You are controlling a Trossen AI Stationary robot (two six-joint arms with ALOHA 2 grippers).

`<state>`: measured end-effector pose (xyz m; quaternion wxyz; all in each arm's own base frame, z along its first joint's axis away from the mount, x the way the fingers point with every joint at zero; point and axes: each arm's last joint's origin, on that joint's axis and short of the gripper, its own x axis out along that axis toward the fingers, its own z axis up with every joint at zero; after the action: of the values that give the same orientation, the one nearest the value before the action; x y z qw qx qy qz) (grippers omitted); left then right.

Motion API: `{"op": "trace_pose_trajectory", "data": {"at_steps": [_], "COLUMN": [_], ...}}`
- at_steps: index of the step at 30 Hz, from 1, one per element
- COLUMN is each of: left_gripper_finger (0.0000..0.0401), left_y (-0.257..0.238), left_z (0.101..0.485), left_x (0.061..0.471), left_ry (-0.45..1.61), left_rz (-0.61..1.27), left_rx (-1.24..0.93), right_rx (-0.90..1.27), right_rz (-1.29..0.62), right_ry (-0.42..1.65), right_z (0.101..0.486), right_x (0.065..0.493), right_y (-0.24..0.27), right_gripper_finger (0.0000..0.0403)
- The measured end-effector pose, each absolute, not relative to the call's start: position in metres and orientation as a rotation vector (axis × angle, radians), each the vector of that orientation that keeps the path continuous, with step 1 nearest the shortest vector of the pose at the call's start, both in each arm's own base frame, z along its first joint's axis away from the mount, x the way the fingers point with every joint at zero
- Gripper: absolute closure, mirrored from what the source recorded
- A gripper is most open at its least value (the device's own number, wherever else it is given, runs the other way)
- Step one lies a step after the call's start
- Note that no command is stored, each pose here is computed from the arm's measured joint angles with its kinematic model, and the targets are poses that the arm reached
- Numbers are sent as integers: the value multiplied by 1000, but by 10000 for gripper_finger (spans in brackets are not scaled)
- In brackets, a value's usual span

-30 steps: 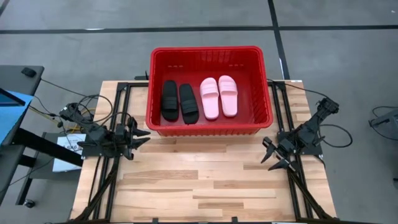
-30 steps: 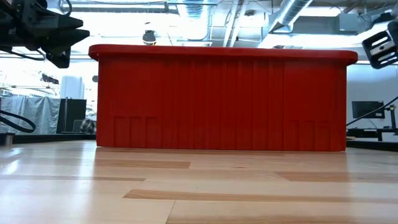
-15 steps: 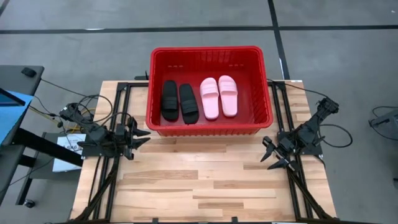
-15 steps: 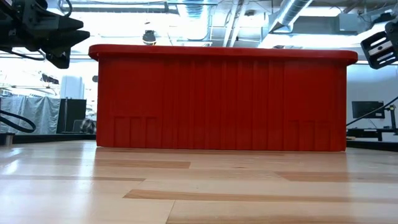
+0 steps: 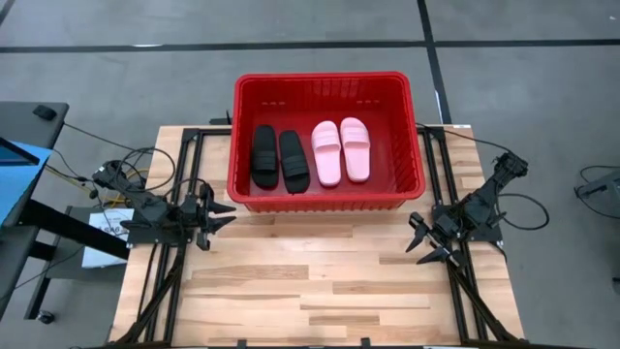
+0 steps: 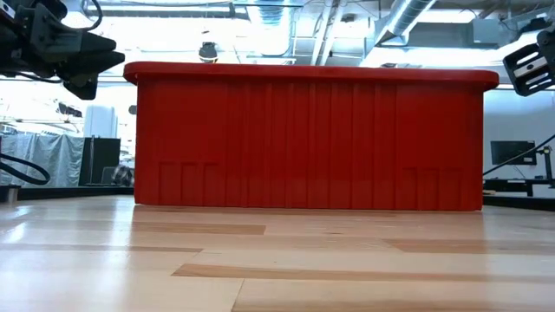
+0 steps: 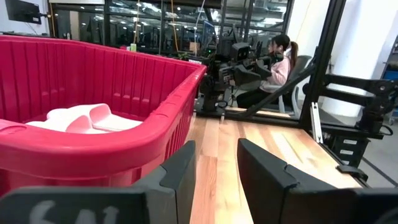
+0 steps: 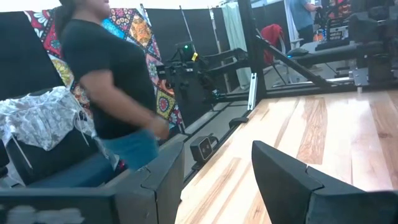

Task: Pick and place slides into bin
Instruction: Return to Home Position

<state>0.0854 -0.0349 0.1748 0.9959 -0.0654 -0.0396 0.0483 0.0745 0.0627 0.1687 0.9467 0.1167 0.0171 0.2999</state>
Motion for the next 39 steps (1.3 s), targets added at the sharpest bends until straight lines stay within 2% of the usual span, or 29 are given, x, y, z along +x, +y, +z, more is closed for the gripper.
{"op": "trace_pose_trajectory", "data": {"at_steps": [39], "left_gripper_finger": [293], "left_y": [-35], "left_z": [174], "left_x": [85], "left_ry": [-74], "left_rz": [97], "left_rx": [-127], "right_rx": [237], "right_rz": [611], "right_ry": [36], "right_z": [168], "right_x": [75], "right_y": [63], "right_gripper_finger": [227]}}
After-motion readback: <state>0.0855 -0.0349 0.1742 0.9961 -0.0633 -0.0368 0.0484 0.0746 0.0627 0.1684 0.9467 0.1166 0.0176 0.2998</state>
